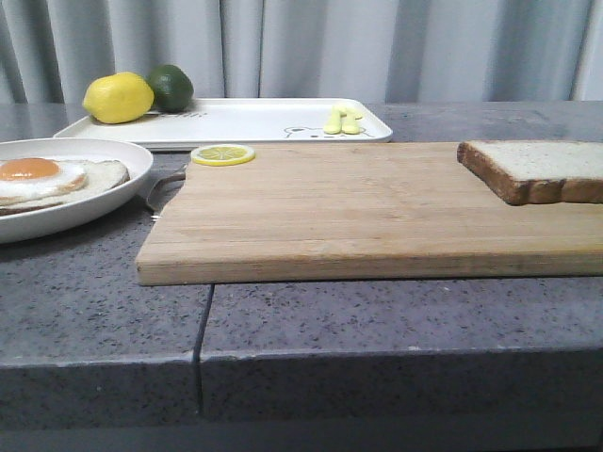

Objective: Place bread and move sandwich to tray
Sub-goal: 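Lower the right gripper and close it on the bread slice edge, then lift the bread slice with the right gripper off the board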

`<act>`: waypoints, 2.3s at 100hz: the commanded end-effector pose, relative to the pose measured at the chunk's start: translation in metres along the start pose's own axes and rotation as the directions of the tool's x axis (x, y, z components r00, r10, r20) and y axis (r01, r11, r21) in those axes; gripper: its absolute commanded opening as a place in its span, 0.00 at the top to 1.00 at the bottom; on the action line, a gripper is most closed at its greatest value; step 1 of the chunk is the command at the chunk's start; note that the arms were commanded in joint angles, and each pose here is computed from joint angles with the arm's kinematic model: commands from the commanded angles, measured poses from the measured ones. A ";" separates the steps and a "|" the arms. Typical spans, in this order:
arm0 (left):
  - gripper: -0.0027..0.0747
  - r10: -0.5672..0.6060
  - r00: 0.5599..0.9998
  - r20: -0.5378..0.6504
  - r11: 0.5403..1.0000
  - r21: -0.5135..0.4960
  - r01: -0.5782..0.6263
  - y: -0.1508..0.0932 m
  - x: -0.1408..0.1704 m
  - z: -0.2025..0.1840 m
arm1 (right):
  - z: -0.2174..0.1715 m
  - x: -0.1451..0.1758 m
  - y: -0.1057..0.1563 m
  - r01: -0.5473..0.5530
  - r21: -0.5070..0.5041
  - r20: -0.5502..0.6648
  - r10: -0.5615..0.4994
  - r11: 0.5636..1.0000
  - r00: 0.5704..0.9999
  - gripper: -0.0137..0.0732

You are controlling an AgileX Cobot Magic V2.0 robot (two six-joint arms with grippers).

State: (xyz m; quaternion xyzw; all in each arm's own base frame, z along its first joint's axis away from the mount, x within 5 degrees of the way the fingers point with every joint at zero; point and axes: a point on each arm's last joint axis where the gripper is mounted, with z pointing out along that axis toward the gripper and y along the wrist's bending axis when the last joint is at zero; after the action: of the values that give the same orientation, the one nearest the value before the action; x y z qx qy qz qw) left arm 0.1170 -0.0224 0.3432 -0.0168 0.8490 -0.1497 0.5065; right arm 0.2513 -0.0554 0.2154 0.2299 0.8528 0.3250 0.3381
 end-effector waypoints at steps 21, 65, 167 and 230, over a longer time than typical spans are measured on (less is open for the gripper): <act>0.42 -0.022 0.996 0.092 1.000 0.014 0.021 -0.003 -0.015 -0.005 | -0.004 -0.011 0.010 0.017 -0.065 0.043 -0.014 0.998 0.999 0.31; 0.42 -0.022 0.996 0.092 1.000 0.014 0.021 -0.003 -0.015 -0.005 | 0.002 -0.010 0.007 0.014 -0.084 0.022 -0.013 0.996 1.000 0.31; 0.42 -0.022 0.996 0.092 1.000 0.014 0.021 -0.003 -0.015 -0.005 | 0.019 -0.001 0.011 0.038 -0.078 -0.037 -0.041 0.996 0.998 0.77; 0.42 -0.022 0.996 0.092 1.000 0.014 0.021 -0.003 -0.015 -0.005 | -0.050 -0.030 0.108 0.204 -0.270 0.190 -0.155 0.941 0.969 0.91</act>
State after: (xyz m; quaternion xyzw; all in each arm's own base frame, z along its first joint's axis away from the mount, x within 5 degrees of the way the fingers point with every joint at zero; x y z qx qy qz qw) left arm 0.1170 -0.0225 0.3433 -0.0172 0.8489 -0.1507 0.5064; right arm 0.2615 -0.0337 0.2908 0.1548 0.8166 0.3561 0.4271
